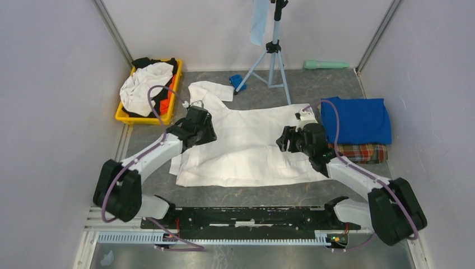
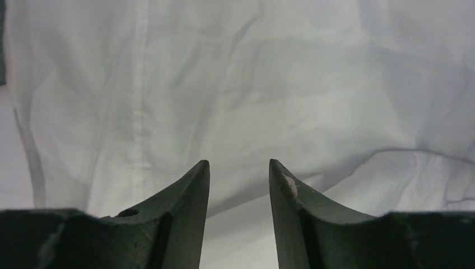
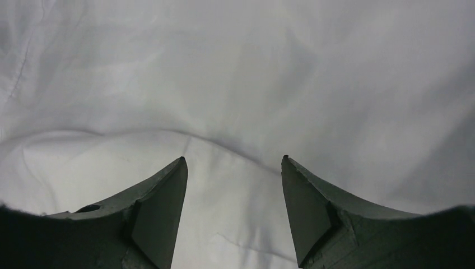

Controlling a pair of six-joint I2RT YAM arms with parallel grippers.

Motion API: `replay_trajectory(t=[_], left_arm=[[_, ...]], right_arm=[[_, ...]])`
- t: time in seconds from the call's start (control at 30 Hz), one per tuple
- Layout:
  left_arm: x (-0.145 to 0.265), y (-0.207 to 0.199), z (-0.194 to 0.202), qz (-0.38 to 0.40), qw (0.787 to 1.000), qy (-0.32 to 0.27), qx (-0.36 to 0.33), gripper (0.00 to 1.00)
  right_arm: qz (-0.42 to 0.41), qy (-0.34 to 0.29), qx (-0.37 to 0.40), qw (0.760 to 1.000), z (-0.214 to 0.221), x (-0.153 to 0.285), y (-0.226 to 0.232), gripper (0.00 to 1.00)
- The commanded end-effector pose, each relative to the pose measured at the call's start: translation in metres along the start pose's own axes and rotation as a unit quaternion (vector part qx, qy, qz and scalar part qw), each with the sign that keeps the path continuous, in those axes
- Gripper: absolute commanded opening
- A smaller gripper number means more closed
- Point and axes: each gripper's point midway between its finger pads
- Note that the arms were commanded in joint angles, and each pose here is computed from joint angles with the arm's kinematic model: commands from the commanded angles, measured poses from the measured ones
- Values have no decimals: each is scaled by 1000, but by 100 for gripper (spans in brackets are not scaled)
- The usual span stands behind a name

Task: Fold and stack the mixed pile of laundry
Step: Fold the shirt.

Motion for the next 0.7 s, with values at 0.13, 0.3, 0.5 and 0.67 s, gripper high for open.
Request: replay_trajectory(t=[0.13,0.3,0.5,0.67], left_arm=[[-61,-17,18,-6,996,70,-49,48],[-68,10,38,-48,993,95,-47,47],[-53,51,68,-90,989,107,-37,46],[-35,68,96,-87,989,115,-18,46]], right_arm=[[-22,31,29,999,7,-53,3,68],[3,84,20,996,55,-43,-8,68],[36,122,6,992,100,-12,-18,68],[32,132,3,991,124,6,-13,68]])
Point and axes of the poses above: each gripper's point midway between its finger pads, its own x axis back along the fingers, its own y axis along the line the jaws close on, z = x × y, and after that the axes turned 15 degrees about x, right-handed
